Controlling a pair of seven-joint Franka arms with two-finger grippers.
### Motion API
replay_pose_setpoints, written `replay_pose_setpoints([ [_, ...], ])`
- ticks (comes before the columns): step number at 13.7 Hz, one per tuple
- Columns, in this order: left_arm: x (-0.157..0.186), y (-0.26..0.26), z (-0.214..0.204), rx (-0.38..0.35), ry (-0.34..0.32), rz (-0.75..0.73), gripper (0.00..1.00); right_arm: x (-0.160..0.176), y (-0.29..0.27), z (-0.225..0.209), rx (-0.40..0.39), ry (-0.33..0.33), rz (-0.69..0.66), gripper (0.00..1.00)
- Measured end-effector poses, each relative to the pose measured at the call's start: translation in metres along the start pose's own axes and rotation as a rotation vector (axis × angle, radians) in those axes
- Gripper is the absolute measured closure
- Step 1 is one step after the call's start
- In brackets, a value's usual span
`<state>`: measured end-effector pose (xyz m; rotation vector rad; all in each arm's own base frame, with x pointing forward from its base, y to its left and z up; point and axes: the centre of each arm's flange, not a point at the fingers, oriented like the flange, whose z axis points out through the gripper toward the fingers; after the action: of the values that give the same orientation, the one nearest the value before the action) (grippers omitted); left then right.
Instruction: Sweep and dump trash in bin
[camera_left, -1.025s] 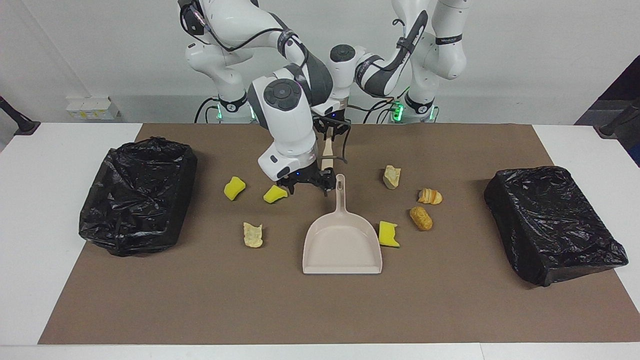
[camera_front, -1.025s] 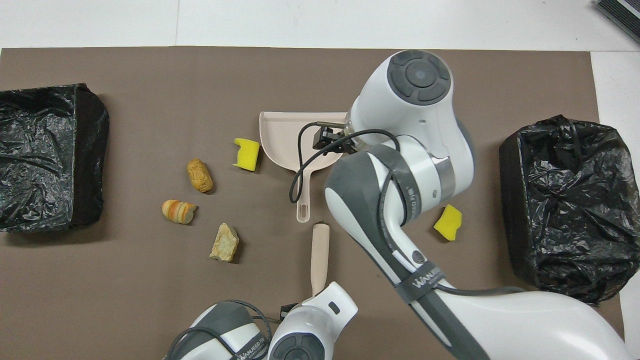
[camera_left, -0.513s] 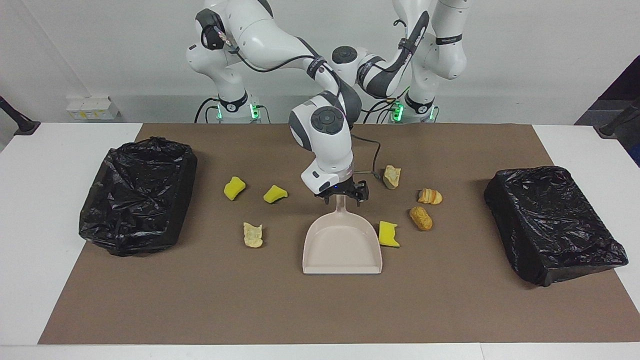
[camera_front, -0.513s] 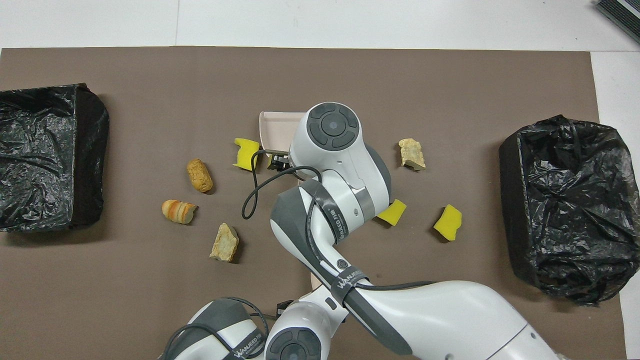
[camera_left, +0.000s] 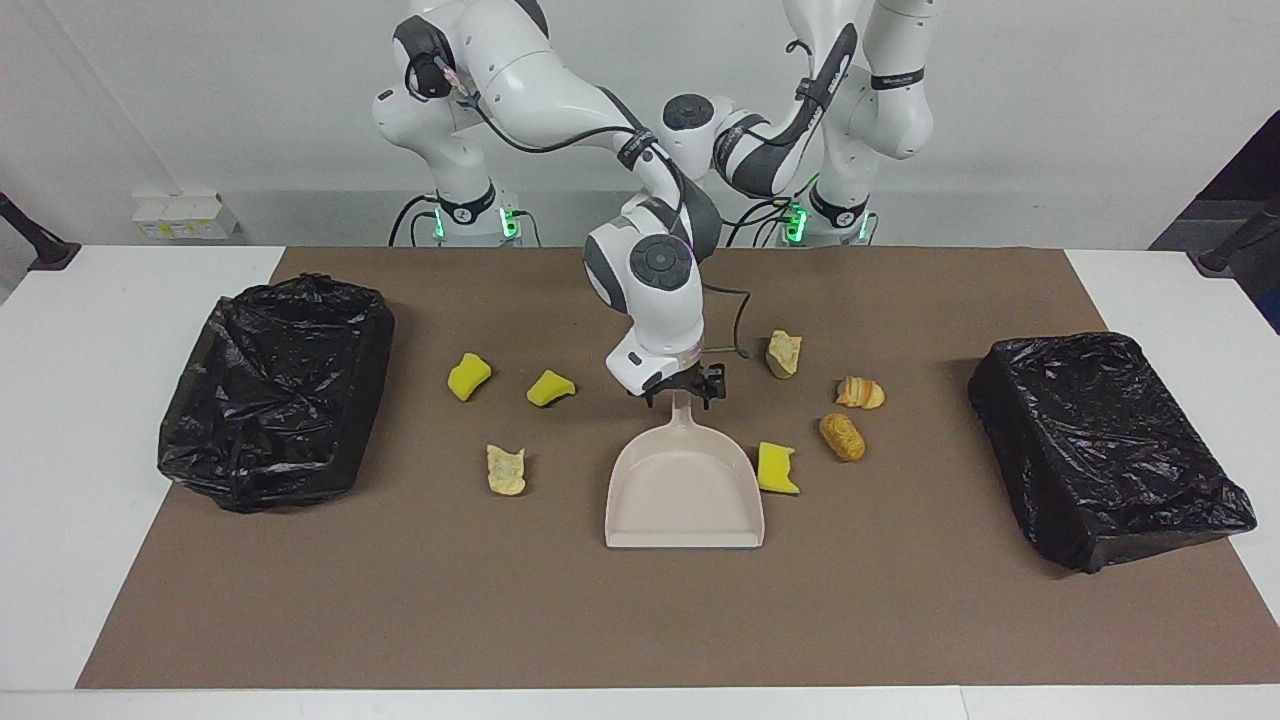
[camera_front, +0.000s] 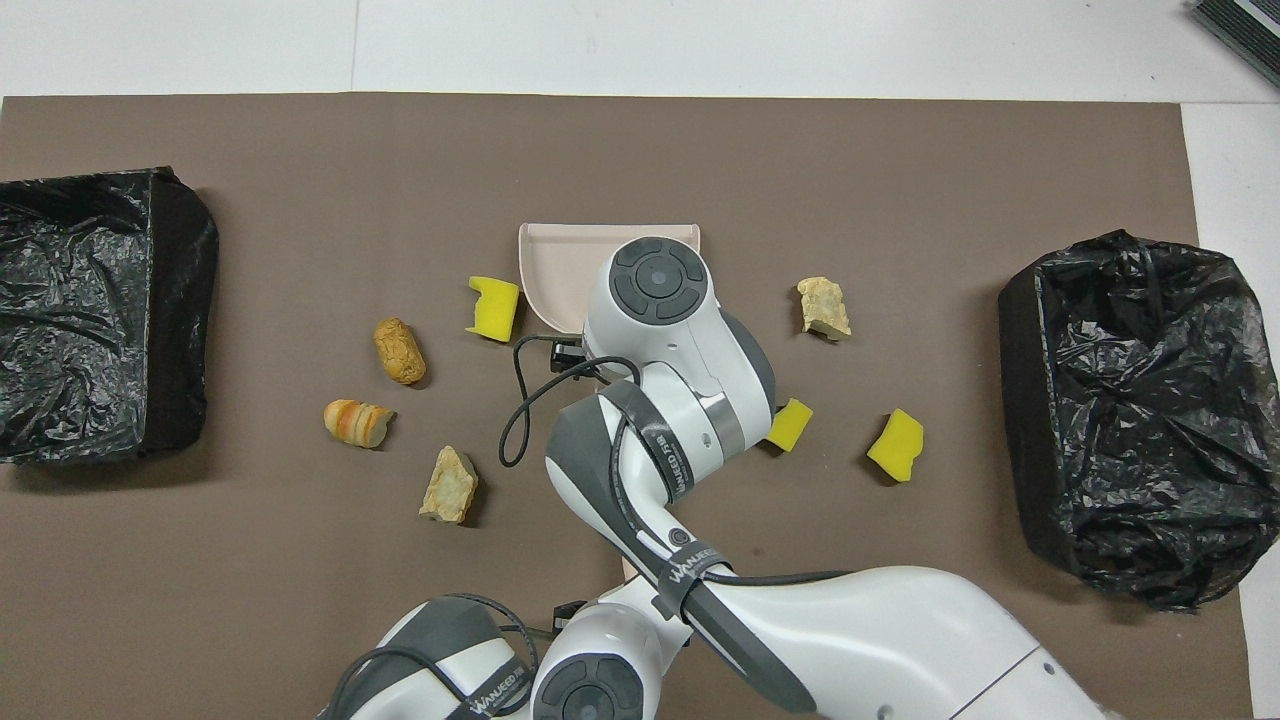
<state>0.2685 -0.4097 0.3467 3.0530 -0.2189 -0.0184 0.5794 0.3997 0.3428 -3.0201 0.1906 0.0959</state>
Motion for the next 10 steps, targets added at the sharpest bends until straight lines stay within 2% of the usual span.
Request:
replay_pose_setpoints([
  [2, 0.0, 0.0, 0.001, 0.002, -0.002, 0.012, 0.48, 0.001, 0.001, -0.002, 0.001, 0.002, 0.002, 0.5],
  [4, -0.001, -0.001, 0.004, 0.007, -0.006, 0.012, 0.53, 0.003, 0.005, -0.006, -0.006, -0.006, 0.008, 0.67],
  [5, -0.001, -0.001, 0.005, 0.008, -0.008, 0.012, 0.68, 0.005, 0.009, -0.009, -0.014, -0.017, 0.013, 0.67],
  [6, -0.001, -0.001, 0.005, 0.01, -0.009, 0.012, 0.74, 0.008, 0.013, -0.013, -0.02, -0.025, 0.01, 0.67],
  [10, -0.002, -0.003, 0.003, 0.03, -0.031, 0.01, 0.74, 0.021, 0.042, -0.055, -0.037, -0.061, -0.102, 0.67],
])
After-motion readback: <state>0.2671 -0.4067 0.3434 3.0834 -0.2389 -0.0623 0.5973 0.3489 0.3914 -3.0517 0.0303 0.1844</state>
